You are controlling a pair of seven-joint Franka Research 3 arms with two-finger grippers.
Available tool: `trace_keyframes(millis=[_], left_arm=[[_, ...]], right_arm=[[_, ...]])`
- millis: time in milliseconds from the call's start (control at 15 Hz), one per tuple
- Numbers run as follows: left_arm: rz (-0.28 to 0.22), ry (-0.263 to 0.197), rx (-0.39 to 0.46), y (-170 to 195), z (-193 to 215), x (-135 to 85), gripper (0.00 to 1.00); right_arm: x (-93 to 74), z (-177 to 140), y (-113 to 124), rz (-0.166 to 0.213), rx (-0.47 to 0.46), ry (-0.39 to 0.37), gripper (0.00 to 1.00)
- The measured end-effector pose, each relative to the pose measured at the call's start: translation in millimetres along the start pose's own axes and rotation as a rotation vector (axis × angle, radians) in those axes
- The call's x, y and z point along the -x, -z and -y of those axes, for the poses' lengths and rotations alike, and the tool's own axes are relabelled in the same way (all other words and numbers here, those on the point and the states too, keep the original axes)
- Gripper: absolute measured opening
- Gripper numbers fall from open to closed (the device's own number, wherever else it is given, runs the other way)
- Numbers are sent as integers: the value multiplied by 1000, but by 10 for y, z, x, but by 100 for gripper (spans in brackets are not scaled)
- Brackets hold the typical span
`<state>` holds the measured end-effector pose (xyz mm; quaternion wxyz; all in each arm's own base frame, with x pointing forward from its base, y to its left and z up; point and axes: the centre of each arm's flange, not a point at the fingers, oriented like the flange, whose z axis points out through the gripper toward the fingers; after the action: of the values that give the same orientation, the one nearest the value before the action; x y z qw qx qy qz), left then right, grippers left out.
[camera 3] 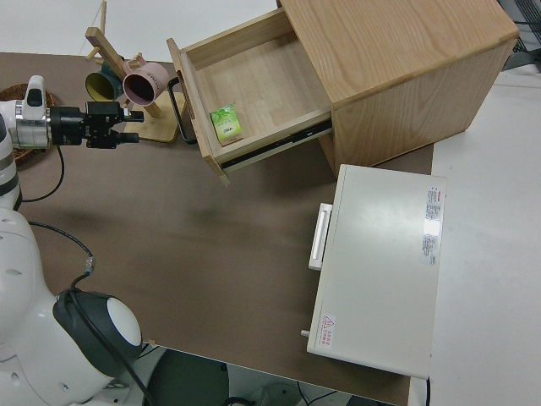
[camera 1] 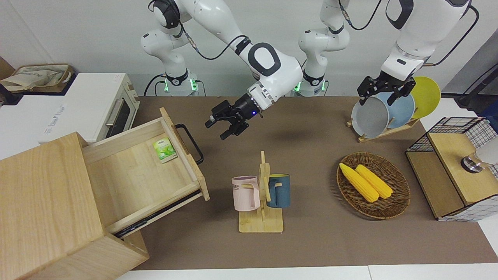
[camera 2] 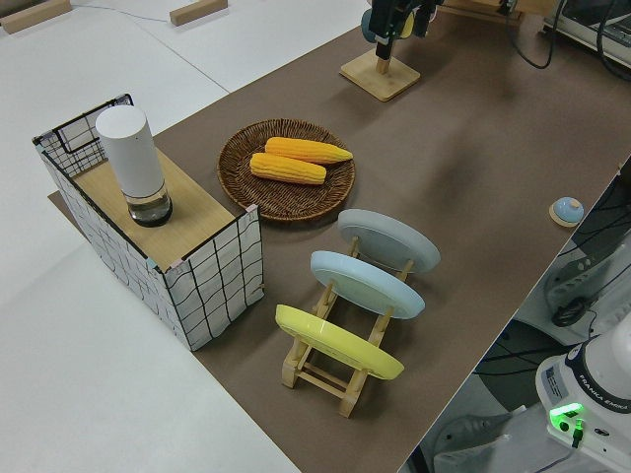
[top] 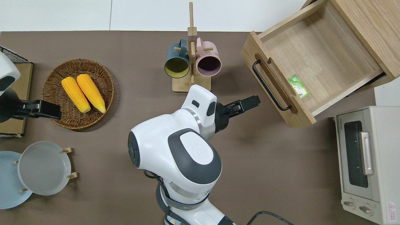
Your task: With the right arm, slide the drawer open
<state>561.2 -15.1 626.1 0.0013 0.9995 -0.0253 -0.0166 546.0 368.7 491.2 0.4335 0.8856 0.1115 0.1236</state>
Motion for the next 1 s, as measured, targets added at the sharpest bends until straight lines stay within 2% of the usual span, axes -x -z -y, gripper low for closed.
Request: trace_keyframes(millis=[200,467,867,1000], left_arm=[[0,0,0,0,0,0,100],[0,0,0,0,0,0,100],[0,0,0,0,0,0,100],[0,0,0,0,0,0,100]], right_arm=[[34,-434,69,60,-155,-65,99],[81,-1119,-21,125,-345,-135,99],[144,-2060,-553,224,-619,-222,99],[151,-2286,-770,241,-704,-243,99]])
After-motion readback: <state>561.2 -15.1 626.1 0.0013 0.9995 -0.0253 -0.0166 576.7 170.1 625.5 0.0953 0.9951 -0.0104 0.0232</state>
